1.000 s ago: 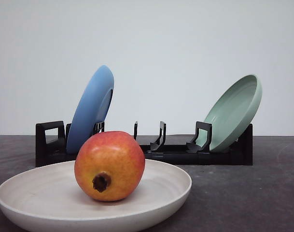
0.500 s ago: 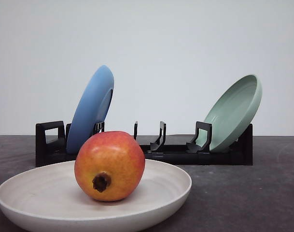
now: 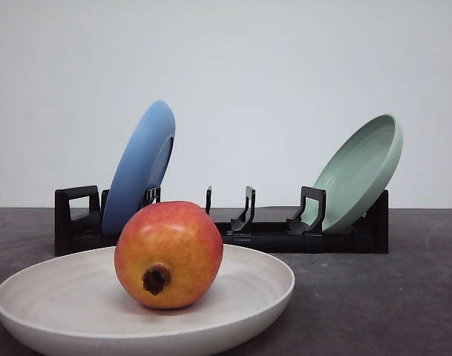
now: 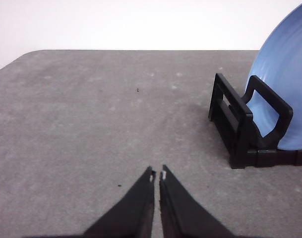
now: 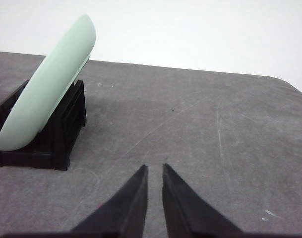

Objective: Place pomegranate in white plate

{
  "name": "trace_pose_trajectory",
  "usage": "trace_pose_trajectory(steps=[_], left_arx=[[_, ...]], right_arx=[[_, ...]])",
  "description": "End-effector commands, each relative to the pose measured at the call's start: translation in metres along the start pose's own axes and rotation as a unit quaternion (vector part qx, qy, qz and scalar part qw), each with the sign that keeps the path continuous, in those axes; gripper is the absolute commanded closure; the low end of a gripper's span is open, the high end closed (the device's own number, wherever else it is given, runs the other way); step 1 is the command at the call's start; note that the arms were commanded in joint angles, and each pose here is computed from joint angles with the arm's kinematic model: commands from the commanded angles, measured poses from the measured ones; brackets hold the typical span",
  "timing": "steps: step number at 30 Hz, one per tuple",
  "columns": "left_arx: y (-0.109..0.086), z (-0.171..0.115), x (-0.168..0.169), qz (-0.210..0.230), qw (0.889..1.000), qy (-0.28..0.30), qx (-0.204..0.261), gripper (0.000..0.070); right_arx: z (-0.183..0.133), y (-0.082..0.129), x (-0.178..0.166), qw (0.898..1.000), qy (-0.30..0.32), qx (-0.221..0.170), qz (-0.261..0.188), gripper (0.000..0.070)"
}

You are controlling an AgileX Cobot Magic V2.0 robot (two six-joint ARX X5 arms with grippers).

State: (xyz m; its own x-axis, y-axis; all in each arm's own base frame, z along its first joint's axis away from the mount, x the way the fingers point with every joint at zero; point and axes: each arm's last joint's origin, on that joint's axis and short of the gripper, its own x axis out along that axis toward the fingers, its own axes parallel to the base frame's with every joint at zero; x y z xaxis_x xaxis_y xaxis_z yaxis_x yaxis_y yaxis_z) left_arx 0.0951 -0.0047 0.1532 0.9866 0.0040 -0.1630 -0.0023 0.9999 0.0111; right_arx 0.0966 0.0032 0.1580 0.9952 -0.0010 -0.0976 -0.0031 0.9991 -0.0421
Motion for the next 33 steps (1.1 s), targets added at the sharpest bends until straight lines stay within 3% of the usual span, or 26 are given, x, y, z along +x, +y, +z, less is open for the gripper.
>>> trace_pose_trajectory(steps=[1,33], left_arx=[[-0.0003,-0.0036,0.0009,-0.001,1.000,0.006,-0.003,0.0700],[-0.0003,-0.0036,0.0009,-0.002,1.000,0.007,-0.003,0.0700]], right_arx=[[0.0000,0.0002,0.0001,1.000,-0.005,0.000,0.000,0.0648],[0.0000,0.0002,0.0001,1.000,-0.005,0.000,0.000,0.0648]])
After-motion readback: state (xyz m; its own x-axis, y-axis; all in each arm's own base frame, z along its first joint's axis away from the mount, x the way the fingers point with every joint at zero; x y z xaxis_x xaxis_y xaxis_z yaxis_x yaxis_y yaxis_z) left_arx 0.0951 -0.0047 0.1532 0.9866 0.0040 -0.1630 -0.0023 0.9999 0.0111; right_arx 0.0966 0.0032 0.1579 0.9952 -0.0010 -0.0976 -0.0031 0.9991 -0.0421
